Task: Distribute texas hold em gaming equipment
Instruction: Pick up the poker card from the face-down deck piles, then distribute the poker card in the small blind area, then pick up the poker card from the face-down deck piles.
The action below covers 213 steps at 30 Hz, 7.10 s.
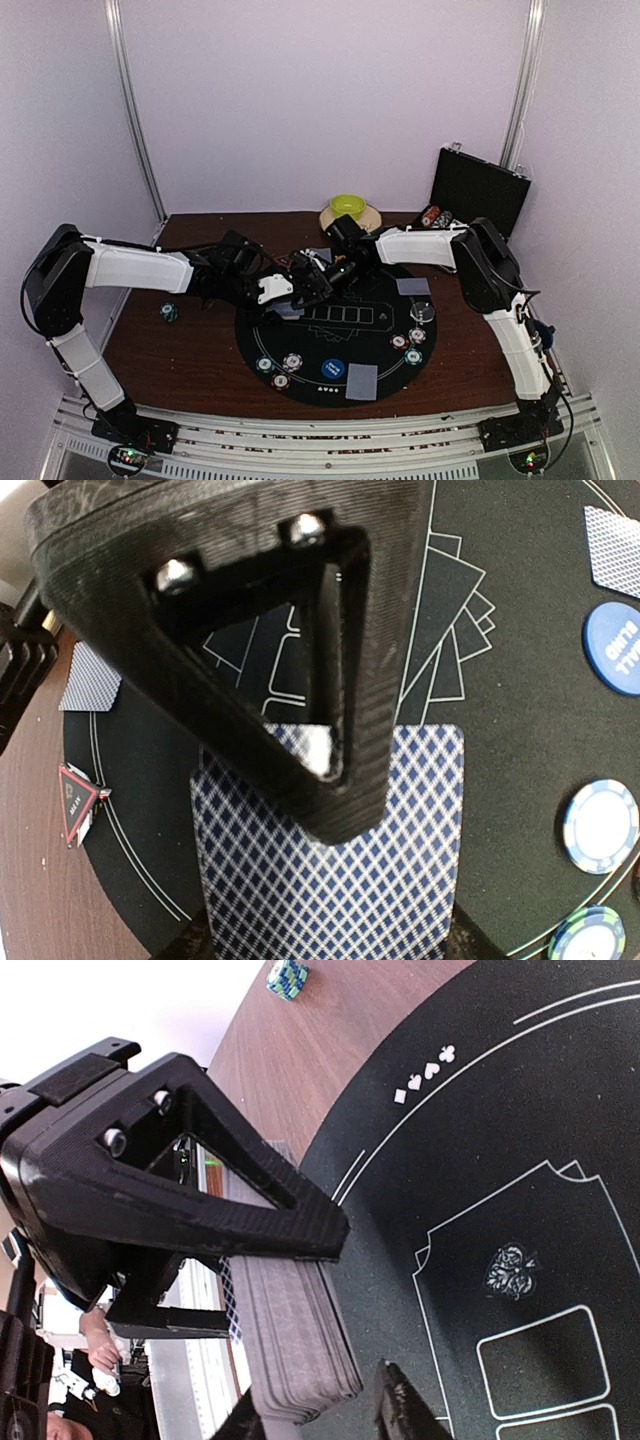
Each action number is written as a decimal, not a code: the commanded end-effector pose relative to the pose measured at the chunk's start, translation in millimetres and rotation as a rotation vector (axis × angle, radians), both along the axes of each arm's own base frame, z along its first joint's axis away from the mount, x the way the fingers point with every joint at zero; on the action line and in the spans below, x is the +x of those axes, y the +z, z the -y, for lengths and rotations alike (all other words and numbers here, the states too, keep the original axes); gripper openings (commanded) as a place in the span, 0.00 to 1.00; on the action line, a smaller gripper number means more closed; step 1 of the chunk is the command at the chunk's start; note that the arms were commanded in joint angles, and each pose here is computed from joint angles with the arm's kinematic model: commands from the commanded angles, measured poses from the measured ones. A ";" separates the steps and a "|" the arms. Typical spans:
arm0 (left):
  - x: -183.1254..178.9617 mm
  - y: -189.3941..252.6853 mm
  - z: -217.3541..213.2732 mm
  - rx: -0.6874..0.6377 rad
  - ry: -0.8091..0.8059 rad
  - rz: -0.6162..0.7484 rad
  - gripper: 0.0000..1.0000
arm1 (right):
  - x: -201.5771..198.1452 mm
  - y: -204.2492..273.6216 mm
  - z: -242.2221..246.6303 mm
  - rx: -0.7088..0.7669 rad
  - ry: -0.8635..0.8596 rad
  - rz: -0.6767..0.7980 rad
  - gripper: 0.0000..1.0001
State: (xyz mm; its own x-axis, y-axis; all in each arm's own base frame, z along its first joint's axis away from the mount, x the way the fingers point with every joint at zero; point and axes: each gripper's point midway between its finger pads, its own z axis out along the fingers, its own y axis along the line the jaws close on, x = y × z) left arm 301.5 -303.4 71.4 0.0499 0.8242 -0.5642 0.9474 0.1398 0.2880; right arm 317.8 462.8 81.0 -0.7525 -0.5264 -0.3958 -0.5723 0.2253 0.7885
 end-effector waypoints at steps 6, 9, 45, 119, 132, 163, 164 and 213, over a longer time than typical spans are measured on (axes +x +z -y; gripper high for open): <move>7.7 14.7 9.2 -0.051 -0.011 0.039 0.51 | 8.7 2.5 14.8 -0.025 -0.028 0.050 0.26; 8.1 14.5 9.1 -0.049 -0.009 0.041 0.51 | 6.2 3.3 17.5 -0.031 -0.021 0.057 0.25; 10.7 11.5 7.0 -0.037 0.002 0.050 0.51 | -12.2 50.8 41.5 0.154 0.056 -0.014 0.00; 6.7 12.4 8.2 -0.042 -0.015 0.037 0.51 | -148.9 -4.5 175.3 -0.421 0.691 0.255 0.00; 6.1 11.2 7.5 -0.039 -0.016 0.036 0.51 | -132.4 -27.5 166.1 -0.545 0.719 0.293 0.00; 6.7 11.4 7.5 -0.037 -0.014 0.037 0.51 | -120.2 -33.9 144.6 -0.639 0.729 0.384 0.28; 6.8 11.9 7.5 -0.038 -0.014 0.038 0.52 | -118.5 -33.9 143.5 -0.642 0.725 0.389 0.30; 9.1 49.8 15.4 -0.109 -0.013 0.082 0.52 | 12.3 44.3 11.3 -0.014 -0.054 0.298 0.95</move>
